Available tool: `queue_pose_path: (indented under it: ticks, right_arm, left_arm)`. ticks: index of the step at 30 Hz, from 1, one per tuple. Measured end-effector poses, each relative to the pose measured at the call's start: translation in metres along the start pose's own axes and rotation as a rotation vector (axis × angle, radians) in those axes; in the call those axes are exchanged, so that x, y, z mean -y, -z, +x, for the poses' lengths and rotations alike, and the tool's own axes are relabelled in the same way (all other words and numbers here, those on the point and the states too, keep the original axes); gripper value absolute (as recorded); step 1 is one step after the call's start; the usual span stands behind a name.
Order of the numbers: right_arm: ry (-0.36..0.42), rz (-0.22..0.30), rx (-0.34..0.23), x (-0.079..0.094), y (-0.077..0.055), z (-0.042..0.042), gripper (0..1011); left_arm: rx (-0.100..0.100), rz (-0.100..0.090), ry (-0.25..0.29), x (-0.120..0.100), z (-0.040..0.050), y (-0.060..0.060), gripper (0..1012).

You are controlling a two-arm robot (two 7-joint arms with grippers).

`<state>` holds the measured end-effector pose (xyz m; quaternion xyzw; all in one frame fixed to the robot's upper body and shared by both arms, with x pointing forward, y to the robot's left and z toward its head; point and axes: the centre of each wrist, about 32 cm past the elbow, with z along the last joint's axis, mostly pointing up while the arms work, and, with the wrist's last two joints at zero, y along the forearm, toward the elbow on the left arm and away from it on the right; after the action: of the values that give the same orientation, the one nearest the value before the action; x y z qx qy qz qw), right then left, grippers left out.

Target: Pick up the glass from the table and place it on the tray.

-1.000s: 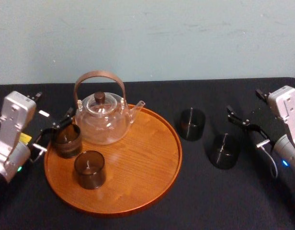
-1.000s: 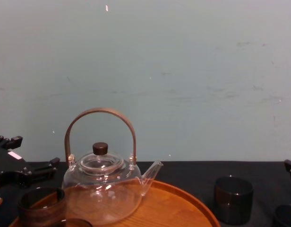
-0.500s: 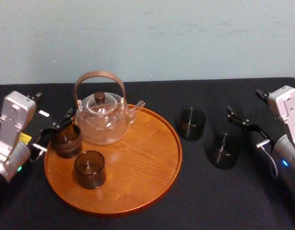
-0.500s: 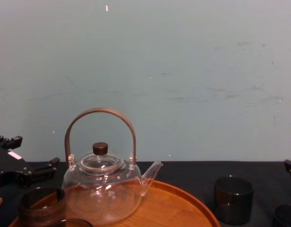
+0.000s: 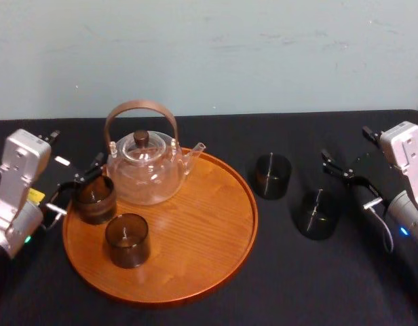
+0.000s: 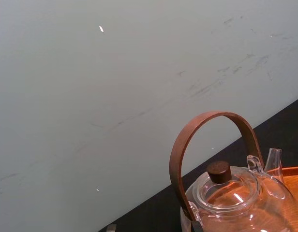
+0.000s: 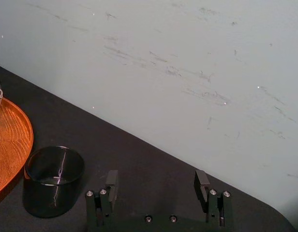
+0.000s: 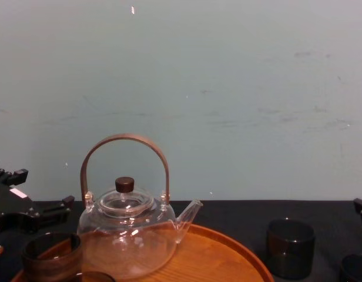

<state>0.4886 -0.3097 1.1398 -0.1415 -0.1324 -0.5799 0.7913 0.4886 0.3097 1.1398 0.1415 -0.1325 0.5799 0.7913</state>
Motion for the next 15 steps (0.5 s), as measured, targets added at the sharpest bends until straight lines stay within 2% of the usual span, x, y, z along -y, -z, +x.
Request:
queue_pose_path:
  ticks: [15]
  right_arm:
    - [0.000,0.000,0.000,0.0000,0.0000,0.0000,1002]
  left_arm:
    - [0.000,0.000,0.000,0.0000,0.0000,0.0000,1001]
